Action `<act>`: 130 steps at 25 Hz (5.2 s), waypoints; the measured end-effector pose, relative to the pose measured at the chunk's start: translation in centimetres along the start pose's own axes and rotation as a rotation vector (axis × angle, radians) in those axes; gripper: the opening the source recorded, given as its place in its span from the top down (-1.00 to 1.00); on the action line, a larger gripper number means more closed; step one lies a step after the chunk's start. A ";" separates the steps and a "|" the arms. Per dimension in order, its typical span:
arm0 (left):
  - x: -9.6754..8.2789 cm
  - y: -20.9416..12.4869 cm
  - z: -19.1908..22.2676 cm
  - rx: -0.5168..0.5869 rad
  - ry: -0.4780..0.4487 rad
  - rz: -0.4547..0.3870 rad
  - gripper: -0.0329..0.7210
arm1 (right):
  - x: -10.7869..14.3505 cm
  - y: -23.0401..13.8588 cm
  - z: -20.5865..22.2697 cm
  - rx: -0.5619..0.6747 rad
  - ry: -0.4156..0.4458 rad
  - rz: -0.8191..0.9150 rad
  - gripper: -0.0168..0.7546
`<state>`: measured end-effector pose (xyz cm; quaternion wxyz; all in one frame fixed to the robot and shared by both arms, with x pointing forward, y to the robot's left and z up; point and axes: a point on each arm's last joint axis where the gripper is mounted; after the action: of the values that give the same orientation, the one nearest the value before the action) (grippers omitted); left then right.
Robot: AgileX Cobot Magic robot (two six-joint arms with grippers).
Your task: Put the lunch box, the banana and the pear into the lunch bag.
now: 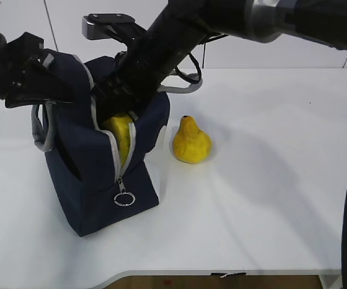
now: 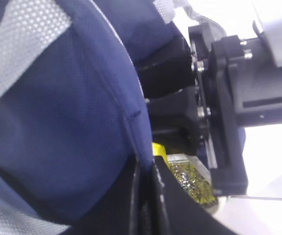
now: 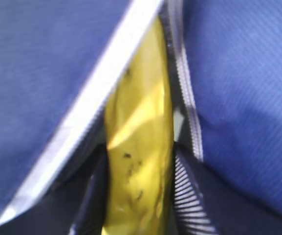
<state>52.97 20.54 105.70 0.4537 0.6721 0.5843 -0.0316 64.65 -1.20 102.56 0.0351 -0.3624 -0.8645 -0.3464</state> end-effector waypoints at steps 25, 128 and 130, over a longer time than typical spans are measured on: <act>0.0 0.0 0.0 0.003 -0.002 0.000 0.90 | 2.7 3.6 -6.3 -0.005 -0.003 -0.177 -0.40; -0.2 -0.1 0.0 0.016 -0.023 -0.009 0.90 | -8.6 -11.9 -3.8 -0.435 -0.231 -0.024 -0.18; -0.2 -0.1 0.0 0.016 -0.023 -0.009 0.90 | -8.9 -11.4 -3.7 -0.445 -0.233 -0.029 -0.18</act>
<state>52.78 20.35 105.74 0.4548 0.6727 0.5819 -0.0459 63.08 -14.51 96.03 -0.1505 -0.3864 -0.7702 -0.4846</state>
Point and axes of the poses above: a point on each arm's last joint axis where the gripper is mounted, z pointing out along that axis toward the gripper, x along the wrist's bending axis when the last joint is at zero, y = z × x, and after that the axes turned 7 degrees about z, right-handed
